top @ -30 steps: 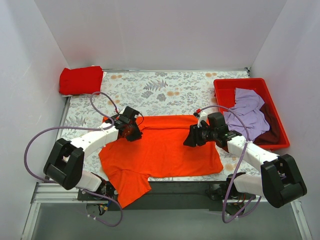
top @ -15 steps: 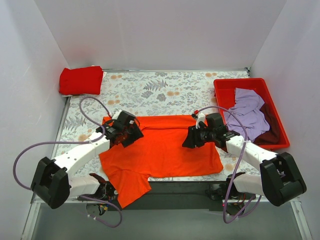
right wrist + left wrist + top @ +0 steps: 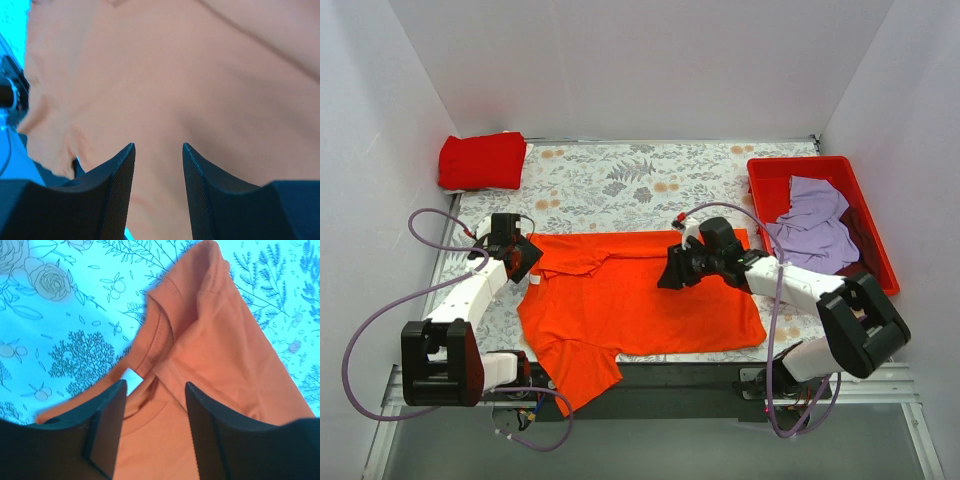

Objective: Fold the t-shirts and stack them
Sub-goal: Fold the tshirt

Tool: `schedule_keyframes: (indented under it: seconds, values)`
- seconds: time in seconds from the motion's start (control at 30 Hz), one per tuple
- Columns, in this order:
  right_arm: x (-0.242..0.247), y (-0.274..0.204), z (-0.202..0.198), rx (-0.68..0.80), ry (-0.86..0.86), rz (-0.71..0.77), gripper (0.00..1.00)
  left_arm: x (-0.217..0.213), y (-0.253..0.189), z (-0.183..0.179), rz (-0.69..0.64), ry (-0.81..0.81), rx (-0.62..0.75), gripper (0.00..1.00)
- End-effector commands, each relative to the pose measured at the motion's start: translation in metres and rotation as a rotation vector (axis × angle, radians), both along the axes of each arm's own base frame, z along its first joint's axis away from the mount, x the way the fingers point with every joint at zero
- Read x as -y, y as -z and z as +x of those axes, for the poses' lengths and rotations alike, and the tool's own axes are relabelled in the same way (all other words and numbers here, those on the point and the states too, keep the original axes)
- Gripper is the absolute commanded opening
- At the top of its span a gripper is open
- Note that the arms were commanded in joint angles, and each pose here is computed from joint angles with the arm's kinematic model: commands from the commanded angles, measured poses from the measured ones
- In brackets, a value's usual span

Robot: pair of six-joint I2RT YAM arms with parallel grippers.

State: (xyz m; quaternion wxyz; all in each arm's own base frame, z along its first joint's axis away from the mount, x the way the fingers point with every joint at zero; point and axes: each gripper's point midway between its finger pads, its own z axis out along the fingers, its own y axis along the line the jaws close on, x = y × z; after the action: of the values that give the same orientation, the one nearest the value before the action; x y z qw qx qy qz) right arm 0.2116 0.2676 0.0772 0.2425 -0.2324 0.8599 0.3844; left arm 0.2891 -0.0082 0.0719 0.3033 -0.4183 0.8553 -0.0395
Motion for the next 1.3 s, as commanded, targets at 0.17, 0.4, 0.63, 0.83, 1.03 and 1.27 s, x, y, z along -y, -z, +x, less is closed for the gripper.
schedule_keyframes:
  seconds: [0.17,0.4,0.63,0.83,1.03,1.27]
  values:
    - [-0.109,-0.041,0.048,0.011,0.141,0.152,0.49,-0.007,-0.001,0.025,0.044,0.124,0.022,0.41]
    - [-0.161,-0.023,0.065,-0.097,0.29,0.157,0.5,0.0,0.008,0.023,0.026,0.179,0.017,0.4]
    - [-0.191,-0.008,0.066,-0.153,0.385,0.162,0.5,0.004,0.014,0.017,0.007,0.187,0.009,0.4]
    - [-0.203,0.01,0.077,-0.192,0.458,0.161,0.48,0.002,0.012,0.017,0.014,0.17,0.01,0.39]
    - [-0.204,0.025,0.078,-0.218,0.499,0.147,0.45,0.001,0.011,0.018,0.015,0.163,0.017,0.39]
    - [-0.215,0.026,0.076,-0.239,0.468,0.171,0.42,0.003,0.011,0.018,0.007,0.17,0.018,0.38]
